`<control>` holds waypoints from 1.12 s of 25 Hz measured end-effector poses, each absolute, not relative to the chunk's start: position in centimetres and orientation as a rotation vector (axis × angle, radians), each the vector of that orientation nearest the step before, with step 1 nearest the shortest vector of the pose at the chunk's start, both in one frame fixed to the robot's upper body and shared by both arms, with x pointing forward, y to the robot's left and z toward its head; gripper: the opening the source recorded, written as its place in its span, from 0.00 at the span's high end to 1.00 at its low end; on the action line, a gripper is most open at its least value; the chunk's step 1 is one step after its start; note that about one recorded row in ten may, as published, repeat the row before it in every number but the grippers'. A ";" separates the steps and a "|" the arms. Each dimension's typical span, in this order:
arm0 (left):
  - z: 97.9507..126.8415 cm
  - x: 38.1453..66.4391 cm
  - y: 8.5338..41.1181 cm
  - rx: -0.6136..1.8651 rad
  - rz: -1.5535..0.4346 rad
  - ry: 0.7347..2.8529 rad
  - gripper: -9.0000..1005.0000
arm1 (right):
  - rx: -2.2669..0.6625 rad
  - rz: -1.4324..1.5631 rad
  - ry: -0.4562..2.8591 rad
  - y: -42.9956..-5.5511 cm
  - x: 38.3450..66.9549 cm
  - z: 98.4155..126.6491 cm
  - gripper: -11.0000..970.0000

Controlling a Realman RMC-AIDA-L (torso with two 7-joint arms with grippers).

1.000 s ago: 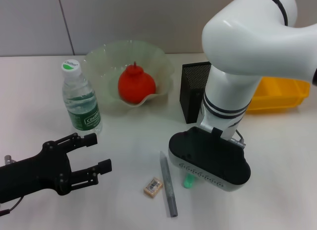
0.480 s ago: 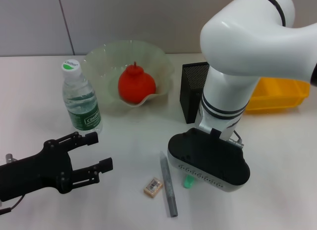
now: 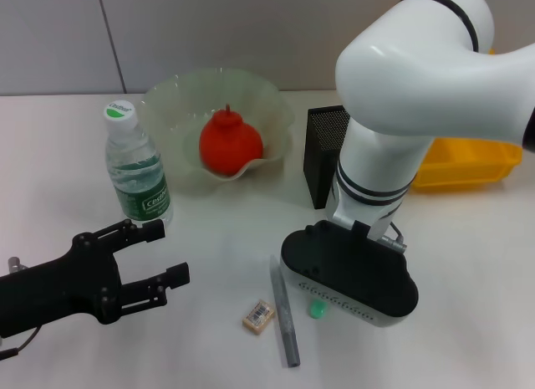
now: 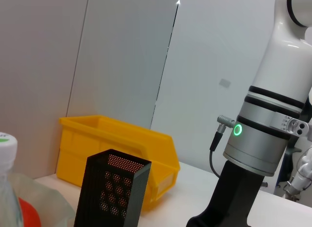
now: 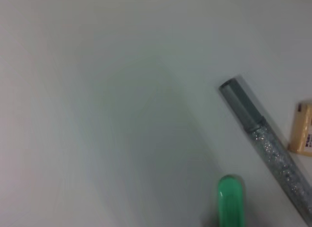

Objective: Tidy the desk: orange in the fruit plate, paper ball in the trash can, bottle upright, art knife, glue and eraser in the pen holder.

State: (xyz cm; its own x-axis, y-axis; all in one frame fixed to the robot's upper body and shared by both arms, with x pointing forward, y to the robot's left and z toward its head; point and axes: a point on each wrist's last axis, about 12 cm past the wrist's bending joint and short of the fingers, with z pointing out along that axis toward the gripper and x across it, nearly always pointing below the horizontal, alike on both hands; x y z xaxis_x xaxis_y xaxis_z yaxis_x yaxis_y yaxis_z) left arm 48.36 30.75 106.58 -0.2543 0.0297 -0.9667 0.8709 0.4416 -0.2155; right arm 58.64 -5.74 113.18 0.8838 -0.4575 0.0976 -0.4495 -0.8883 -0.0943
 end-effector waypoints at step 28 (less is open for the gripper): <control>106.6 48.4 30.8 0.800 -0.984 1.627 0.19 | -2.978 -0.203 0.719 -5.9 58.9 112.5 0.59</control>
